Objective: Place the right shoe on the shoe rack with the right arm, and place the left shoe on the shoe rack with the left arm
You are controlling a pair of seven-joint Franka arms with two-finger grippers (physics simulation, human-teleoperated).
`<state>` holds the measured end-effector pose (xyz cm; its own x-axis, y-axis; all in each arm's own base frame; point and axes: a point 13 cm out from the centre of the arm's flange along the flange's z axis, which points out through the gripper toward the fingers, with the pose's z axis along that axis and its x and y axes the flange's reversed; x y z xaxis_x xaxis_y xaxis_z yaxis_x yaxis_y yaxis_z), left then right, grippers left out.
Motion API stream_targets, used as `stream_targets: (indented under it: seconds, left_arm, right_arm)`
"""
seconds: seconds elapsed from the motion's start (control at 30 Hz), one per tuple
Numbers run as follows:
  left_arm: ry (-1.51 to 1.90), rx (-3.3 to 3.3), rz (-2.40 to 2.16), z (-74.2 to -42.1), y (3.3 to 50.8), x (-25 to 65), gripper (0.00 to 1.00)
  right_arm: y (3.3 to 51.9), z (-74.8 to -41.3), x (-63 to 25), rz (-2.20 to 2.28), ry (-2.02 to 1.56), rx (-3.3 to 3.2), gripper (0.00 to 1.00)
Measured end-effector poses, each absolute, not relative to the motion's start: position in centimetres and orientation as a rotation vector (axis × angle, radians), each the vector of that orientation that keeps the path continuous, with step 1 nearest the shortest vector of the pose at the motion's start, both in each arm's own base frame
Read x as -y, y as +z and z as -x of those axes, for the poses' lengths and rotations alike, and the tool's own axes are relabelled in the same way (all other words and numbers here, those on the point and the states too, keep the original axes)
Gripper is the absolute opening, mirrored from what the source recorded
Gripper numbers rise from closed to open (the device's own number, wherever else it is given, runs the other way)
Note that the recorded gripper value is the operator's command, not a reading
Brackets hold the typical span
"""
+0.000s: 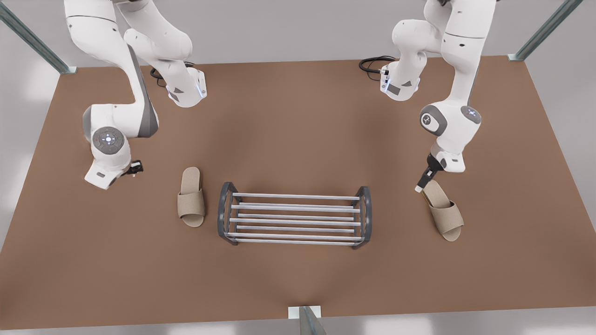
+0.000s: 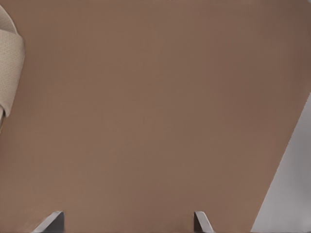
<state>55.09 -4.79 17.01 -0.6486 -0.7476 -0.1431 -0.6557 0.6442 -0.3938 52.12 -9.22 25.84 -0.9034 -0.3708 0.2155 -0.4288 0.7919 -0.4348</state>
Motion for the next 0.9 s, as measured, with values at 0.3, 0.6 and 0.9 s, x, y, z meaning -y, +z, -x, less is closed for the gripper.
stream_targets:
  seconds: [0.3,0.6,0.9]
  left_arm:
    - [-0.85,-2.026,1.977,-53.6,14.3,-1.4,1.0]
    - [-0.973,-2.044,1.669,-52.5,11.4,-3.7,1.0]
    - [-0.768,-2.082,1.221,-53.1,11.5,-5.5,1.0]
  right_arm:
    - [16.9,-53.9,-2.4,-2.195,1.635,1.868,1.0]
    - [12.4,-51.3,-6.3,-2.507,1.634,1.911,1.0]
    - [10.2,-51.0,-9.1,-2.504,1.576,2.206,1.0]
